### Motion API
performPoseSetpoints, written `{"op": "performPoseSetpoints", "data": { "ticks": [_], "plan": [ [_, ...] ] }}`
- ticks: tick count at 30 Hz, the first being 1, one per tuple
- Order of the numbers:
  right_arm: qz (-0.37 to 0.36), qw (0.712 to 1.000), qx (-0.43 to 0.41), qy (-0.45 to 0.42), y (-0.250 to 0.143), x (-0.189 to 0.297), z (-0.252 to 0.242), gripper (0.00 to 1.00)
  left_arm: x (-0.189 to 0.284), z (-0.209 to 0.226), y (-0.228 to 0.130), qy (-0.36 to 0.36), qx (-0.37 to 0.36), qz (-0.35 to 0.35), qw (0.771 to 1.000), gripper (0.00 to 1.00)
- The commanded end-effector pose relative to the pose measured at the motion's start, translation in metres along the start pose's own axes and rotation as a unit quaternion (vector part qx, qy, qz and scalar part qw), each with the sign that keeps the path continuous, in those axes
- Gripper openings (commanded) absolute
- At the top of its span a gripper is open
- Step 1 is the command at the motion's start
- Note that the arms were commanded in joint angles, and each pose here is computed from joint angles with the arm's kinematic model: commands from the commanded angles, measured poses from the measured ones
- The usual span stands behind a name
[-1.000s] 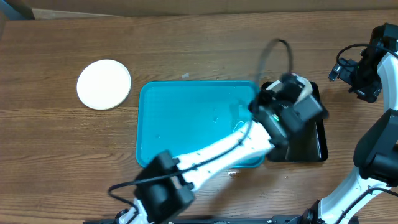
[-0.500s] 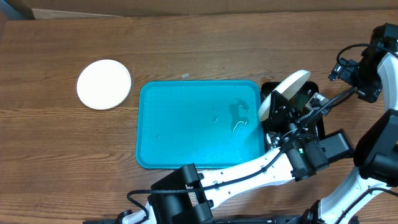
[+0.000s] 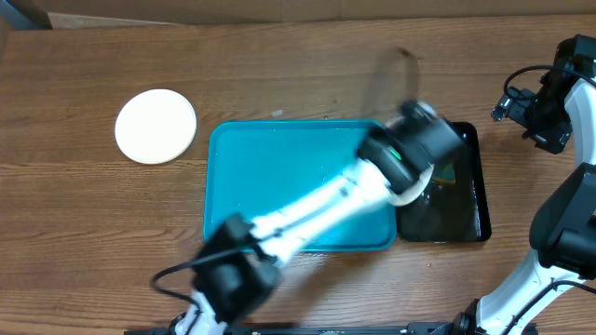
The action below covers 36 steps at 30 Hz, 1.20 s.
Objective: Clean dirty plates on tray and stack at the side
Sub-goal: 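Lift the wiped white plate with the left gripper and swing it over the black tray, then carry the white plate left and lower it onto the plate stack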
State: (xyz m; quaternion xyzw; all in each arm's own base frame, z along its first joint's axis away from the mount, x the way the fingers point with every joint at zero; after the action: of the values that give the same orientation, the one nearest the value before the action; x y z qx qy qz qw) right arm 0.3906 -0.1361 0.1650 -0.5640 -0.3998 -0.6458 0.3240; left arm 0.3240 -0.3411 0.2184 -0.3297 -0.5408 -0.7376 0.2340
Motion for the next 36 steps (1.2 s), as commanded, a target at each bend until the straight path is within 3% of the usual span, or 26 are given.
{"op": "performPoseSetpoints", "data": {
  "ticks": [1, 5, 8, 12, 18, 28, 36],
  "plan": [
    [-0.019, 1.0, -0.002, 0.003, 0.002, 0.013, 0.0, 1.0, 0.034, 0.052, 0.042, -0.217, 0.15, 0.057, 0.963, 0.04],
    [-0.019, 1.0, -0.002, 0.003, 0.002, 0.013, 0.0, 1.0, 0.021, 0.122, 0.049, -0.307, 0.238, 0.124, 0.913, 0.04],
    [-0.019, 1.0, -0.002, 0.003, 0.002, 0.013, 0.0, 1.0, 0.005, 0.181, 0.038, -0.305, 0.307, 0.167, 0.886, 0.04],
    [-0.019, 1.0, -0.002, 0.003, 0.002, 0.013, 0.0, 1.0, -0.009, 0.247, 0.018, -0.242, 0.364, 0.19, 0.879, 0.04],
    [-0.019, 1.0, -0.002, 0.003, 0.002, 0.013, 0.0, 1.0, -0.021, 0.331, -0.013, -0.07, 0.427, 0.19, 0.881, 0.04],
    [-0.019, 1.0, -0.002, 0.003, 0.002, 0.013, 0.0, 1.0, -0.025, 0.449, -0.078, 0.158, 0.526, 0.187, 0.814, 0.04],
    [-0.019, 1.0, -0.002, 0.003, 0.002, 0.013, 0.0, 1.0, -0.033, 0.501, -0.107, 0.221, 0.557, 0.173, 0.782, 0.04]
  ]
}}
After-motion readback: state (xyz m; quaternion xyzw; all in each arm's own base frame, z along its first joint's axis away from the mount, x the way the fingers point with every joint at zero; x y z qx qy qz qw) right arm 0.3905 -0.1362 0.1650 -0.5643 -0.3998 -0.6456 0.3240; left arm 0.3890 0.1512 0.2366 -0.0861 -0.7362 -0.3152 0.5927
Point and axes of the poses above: each gripper's point midway between its finger pads, its own x axis back along the fingers, its own z axis along the line the jaws close on, y = z × x, the point moved 7 cm from there along x, back along the fingers, and after that the axes turned 7 degrees about x, right-handed, at the moved point
